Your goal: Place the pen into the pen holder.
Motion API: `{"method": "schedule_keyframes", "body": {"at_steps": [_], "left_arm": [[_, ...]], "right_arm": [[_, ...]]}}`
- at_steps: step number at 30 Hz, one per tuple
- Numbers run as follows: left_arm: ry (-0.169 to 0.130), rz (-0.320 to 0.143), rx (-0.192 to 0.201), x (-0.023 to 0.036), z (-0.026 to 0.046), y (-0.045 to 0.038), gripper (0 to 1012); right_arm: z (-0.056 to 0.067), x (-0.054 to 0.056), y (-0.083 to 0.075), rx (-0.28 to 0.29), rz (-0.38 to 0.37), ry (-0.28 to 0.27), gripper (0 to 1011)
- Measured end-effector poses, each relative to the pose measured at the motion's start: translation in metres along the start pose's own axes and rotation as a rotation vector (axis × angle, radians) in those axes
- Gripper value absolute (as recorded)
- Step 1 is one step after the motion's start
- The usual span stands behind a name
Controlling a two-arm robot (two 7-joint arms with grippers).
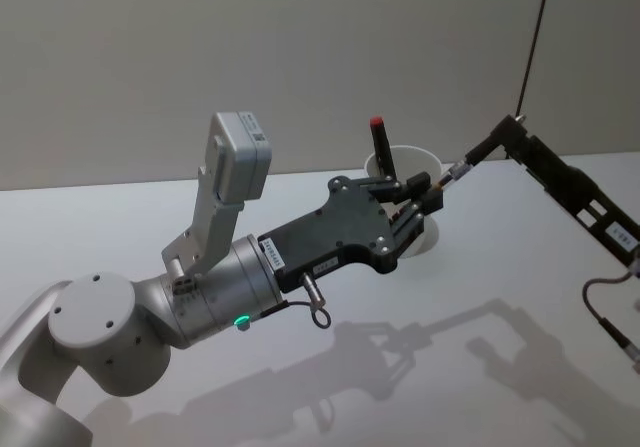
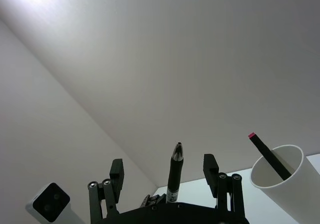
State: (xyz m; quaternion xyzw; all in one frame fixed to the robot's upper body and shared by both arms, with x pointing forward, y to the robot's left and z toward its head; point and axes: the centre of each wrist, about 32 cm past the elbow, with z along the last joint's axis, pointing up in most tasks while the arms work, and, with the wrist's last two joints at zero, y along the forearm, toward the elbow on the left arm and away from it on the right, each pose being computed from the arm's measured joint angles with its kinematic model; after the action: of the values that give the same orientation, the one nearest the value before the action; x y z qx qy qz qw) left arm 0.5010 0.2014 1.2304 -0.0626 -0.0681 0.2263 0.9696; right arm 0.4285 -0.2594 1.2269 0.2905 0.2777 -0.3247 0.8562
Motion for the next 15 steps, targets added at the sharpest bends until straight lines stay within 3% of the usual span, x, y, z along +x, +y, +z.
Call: {"method": "schedule_keyframes", "body": {"at_steps": [15], "left_arm": [[0.0,0.0,0.0,0.0,0.0,0.0,150]], "right_arm": [[-0.0069,0.0016,0.0093,-0.003,-0.008,-0.019,1001]]}}
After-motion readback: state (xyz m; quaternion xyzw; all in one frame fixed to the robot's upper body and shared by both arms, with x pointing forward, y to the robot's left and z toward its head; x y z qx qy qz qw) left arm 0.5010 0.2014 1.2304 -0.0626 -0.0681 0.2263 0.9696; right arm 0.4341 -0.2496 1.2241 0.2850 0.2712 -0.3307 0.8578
